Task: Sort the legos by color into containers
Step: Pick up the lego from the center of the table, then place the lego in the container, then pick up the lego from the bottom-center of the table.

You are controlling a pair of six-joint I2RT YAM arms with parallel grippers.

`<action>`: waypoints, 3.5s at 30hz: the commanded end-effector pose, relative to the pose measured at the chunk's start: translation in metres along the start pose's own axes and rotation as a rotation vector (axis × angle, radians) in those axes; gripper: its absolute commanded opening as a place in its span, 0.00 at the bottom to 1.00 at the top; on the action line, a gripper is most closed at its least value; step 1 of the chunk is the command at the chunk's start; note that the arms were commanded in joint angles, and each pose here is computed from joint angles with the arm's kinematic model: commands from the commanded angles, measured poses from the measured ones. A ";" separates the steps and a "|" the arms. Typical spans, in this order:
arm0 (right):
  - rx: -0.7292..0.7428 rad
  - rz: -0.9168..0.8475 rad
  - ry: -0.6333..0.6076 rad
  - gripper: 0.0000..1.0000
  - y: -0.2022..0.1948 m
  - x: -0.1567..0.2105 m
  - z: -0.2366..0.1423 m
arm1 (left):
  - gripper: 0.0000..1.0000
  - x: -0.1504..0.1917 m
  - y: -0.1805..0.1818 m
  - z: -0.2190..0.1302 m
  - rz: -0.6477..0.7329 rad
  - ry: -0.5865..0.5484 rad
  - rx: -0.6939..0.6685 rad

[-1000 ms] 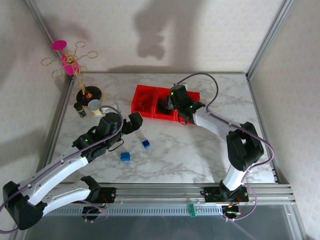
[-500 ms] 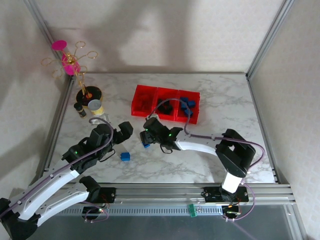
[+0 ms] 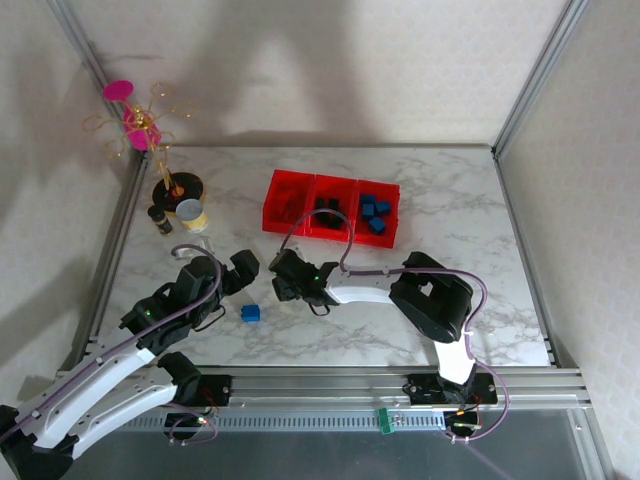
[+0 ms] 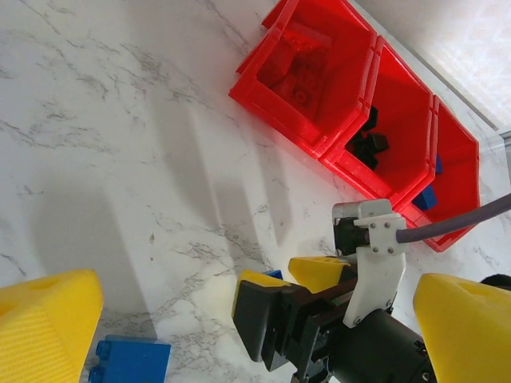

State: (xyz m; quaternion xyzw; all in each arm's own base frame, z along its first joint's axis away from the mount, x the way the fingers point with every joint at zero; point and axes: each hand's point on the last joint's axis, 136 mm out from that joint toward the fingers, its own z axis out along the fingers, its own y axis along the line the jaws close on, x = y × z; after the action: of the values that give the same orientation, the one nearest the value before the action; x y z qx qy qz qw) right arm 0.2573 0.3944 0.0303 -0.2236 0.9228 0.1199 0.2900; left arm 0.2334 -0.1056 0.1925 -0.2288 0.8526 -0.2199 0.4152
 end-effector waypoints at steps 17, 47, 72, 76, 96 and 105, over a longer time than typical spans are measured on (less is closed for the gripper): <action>0.000 0.048 -0.045 0.33 -0.003 -0.014 -0.023 | 1.00 -0.001 -0.007 0.009 0.000 0.010 -0.004; 0.420 0.466 -0.272 0.31 -0.265 -0.124 -0.050 | 1.00 0.002 -0.087 0.055 0.121 0.118 0.133; 0.260 0.400 -0.277 0.61 -0.206 -0.133 -0.076 | 1.00 -0.009 -0.073 0.039 0.112 0.069 0.106; 0.200 0.335 -0.262 0.65 -0.163 -0.117 -0.082 | 1.00 -0.012 -0.061 0.030 0.112 0.047 0.082; -0.180 0.053 -0.108 0.78 0.056 -0.011 -0.054 | 1.00 -0.012 0.012 -0.012 0.043 -0.028 -0.054; -0.233 -0.014 -0.058 0.82 0.101 0.017 -0.029 | 1.00 -0.023 0.035 -0.033 -0.025 -0.096 -0.111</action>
State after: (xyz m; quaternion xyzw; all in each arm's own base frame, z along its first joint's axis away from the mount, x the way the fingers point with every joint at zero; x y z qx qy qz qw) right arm 0.1844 0.4448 0.0449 -0.2599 0.8995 0.2058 0.2845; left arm 0.2194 -0.0786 0.2108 -0.2405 0.8439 -0.1979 0.4368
